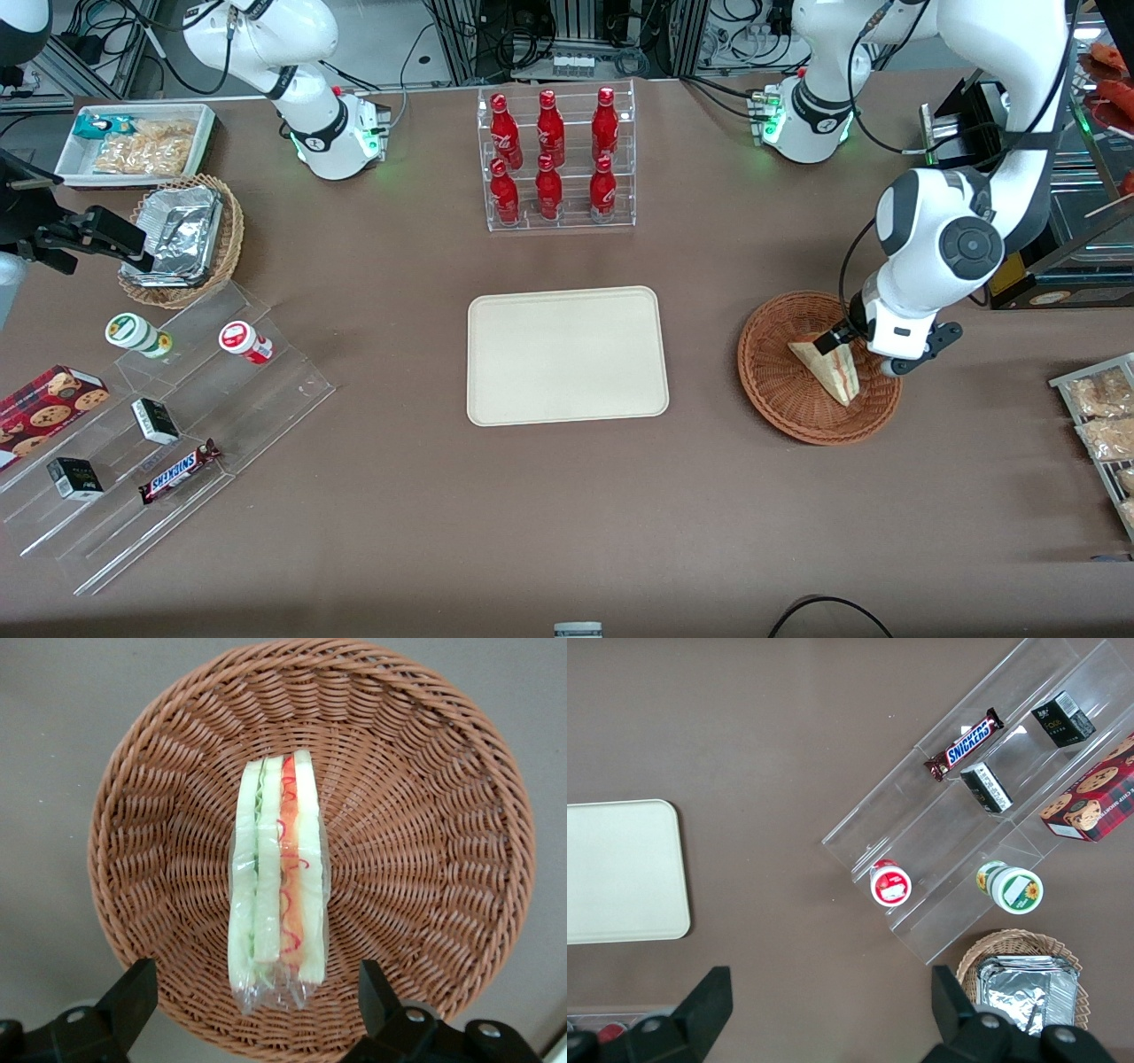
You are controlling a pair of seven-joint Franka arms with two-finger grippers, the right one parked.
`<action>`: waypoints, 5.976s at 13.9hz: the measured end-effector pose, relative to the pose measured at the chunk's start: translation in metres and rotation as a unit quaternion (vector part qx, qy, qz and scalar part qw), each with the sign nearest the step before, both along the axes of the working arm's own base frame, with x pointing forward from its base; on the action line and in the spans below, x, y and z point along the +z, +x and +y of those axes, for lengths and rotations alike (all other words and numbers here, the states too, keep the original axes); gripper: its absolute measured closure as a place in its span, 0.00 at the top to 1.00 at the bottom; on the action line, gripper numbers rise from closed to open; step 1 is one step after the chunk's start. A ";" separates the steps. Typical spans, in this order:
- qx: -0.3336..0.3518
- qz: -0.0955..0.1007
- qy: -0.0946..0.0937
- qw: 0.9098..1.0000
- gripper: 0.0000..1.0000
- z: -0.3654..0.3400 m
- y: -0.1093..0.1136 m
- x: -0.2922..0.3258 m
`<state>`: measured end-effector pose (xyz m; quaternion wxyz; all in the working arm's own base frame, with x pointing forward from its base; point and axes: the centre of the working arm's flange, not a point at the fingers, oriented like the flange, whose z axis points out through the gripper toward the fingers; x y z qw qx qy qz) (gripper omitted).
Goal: Place sandwich from basket to tray
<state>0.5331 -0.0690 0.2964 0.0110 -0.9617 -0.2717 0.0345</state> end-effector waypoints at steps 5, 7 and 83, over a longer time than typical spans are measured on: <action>0.021 0.004 -0.001 1.000 1.00 0.000 0.003 -0.036; 0.024 0.010 0.000 1.000 0.95 0.000 0.003 -0.044; -0.177 0.075 0.037 0.981 1.00 -0.158 0.040 0.121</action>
